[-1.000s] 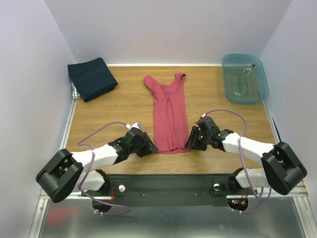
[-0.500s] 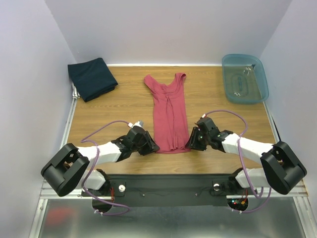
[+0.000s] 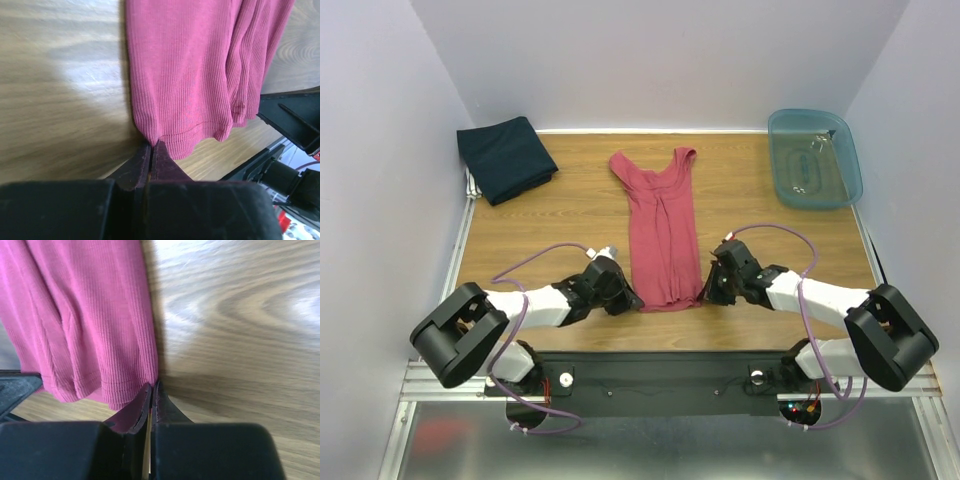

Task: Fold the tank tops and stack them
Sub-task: Fold the tank top

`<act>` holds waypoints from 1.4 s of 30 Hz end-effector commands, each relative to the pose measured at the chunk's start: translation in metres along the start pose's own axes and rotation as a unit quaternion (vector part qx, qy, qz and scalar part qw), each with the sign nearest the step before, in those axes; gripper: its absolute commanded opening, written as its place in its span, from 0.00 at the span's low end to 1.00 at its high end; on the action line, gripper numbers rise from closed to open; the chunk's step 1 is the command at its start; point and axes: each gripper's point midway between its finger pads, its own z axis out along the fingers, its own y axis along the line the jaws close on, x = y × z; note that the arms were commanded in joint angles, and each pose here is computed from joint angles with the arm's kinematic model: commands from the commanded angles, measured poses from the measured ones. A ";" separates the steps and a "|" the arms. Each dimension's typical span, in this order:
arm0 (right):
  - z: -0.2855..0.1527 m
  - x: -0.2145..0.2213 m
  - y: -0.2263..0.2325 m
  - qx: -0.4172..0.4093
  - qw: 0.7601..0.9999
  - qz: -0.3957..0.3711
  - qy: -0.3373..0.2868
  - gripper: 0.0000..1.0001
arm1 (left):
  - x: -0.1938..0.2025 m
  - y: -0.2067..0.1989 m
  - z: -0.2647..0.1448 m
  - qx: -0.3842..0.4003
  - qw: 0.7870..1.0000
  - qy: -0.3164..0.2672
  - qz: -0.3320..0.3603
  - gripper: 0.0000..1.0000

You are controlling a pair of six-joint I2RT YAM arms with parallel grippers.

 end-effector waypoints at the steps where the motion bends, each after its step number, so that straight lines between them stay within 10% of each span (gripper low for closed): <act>1: -0.003 0.022 -0.019 0.048 0.998 -0.031 0.019 0.00 | 0.037 0.040 -0.008 -0.082 0.995 0.049 0.031 0.00; 18: -0.068 0.055 -0.018 0.090 0.993 -0.079 -0.004 0.00 | 0.086 0.055 -0.061 -0.142 0.983 0.093 0.069 0.00; 42: -0.039 -0.042 0.071 0.129 0.969 -0.156 -0.141 0.01 | -0.064 -0.033 -0.041 -0.101 0.984 -0.070 0.126 0.00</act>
